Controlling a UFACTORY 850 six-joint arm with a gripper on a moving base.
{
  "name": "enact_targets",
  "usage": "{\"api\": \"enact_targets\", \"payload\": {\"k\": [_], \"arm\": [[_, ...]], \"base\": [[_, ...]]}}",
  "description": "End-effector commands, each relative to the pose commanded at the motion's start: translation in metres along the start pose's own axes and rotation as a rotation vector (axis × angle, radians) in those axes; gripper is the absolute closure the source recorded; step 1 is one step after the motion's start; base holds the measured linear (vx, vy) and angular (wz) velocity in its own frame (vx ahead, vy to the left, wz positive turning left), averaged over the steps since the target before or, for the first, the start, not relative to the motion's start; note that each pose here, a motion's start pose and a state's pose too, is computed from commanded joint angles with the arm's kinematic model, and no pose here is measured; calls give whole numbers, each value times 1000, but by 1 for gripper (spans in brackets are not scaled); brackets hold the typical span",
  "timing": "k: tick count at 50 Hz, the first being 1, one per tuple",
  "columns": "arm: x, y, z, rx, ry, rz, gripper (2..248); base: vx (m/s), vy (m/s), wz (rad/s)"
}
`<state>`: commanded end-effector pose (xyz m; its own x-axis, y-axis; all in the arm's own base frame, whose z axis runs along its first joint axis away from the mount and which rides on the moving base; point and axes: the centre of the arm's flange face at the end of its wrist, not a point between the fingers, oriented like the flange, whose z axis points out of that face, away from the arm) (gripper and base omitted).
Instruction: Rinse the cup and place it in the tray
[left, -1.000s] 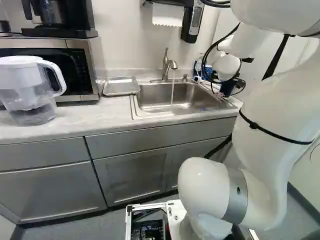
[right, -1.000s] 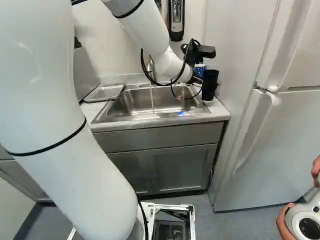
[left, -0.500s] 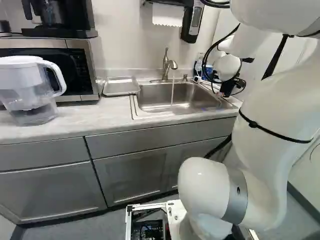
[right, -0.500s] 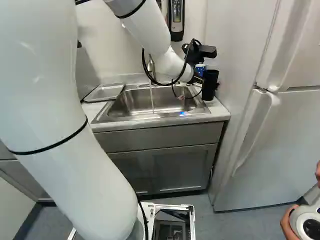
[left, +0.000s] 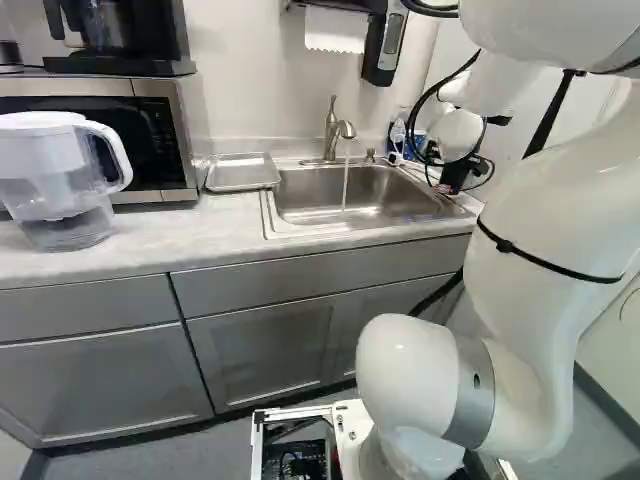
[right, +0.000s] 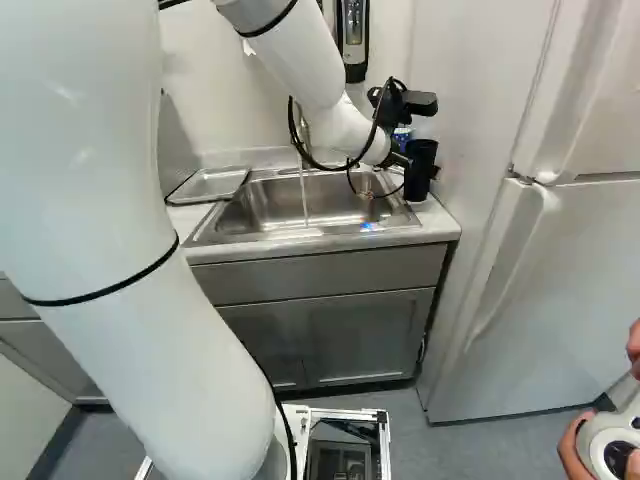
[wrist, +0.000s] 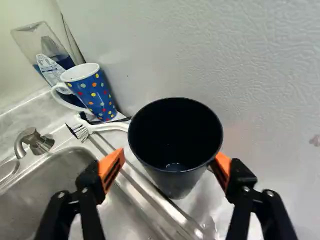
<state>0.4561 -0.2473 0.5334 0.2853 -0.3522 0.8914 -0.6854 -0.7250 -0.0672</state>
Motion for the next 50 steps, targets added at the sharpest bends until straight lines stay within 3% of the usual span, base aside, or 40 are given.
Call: {"api": "enact_targets", "payload": {"k": [1, 5, 6, 10, 11, 15, 16, 37, 50], "arm": [[0, 0, 0, 0, 0, 0, 43], [0, 0, 0, 0, 0, 0, 43], [0, 0, 0, 0, 0, 0, 81], [0, 0, 0, 0, 0, 0, 81], [0, 0, 0, 0, 0, 0, 117], [0, 0, 0, 0, 0, 0, 117], [0, 0, 0, 0, 0, 0, 127], [6, -1, -4, 3, 14, 3, 127], [17, -16, -12, 35, 38, -3, 127]], "base": [[0, 0, 0], [0, 0, 0], [0, 0, 0], [0, 0, 0], [0, 0, 0], [0, 0, 0], [0, 0, 0], [0, 0, 0], [0, 0, 0]]}}
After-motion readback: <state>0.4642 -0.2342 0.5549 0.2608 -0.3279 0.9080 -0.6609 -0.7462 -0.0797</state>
